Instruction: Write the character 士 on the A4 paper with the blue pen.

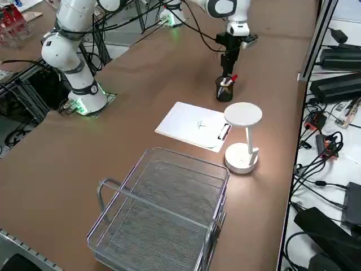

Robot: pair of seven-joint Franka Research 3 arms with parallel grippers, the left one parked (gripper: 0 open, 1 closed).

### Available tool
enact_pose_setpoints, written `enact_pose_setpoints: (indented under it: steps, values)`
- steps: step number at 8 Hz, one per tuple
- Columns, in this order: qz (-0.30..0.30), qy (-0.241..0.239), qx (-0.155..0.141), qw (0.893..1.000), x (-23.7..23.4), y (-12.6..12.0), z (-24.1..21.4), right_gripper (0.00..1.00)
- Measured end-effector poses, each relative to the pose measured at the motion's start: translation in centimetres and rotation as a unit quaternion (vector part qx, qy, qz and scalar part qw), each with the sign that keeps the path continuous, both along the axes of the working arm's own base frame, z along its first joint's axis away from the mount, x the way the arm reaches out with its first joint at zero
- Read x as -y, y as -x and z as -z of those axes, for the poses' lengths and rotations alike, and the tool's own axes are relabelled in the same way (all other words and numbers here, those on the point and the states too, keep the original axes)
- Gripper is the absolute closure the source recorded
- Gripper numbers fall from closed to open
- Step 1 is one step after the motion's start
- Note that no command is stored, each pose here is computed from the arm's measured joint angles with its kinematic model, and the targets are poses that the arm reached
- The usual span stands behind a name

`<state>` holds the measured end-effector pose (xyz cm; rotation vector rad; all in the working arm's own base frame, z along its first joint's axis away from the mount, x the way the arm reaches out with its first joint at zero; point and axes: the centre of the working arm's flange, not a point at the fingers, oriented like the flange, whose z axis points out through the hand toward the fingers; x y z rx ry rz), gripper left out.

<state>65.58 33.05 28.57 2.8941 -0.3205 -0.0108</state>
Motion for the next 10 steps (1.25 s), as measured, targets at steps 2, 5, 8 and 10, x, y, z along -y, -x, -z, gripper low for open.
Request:
enact_pose_setpoints:
  steps: [2, 5, 8, 10]
  values:
    - [-0.002, 0.004, 0.002, 1.0, 0.1, 0.0, 0.0, 0.64]
    - [-0.003, 0.005, 0.002, 1.0, 0.1, 0.0, 0.0, 0.7]
    - [-0.005, 0.01, 0.008, 1.0, 0.2, -0.2, -0.8, 0.78]
    - [-0.005, 0.008, 0.01, 1.0, 0.2, -0.2, -1.2, 0.8]
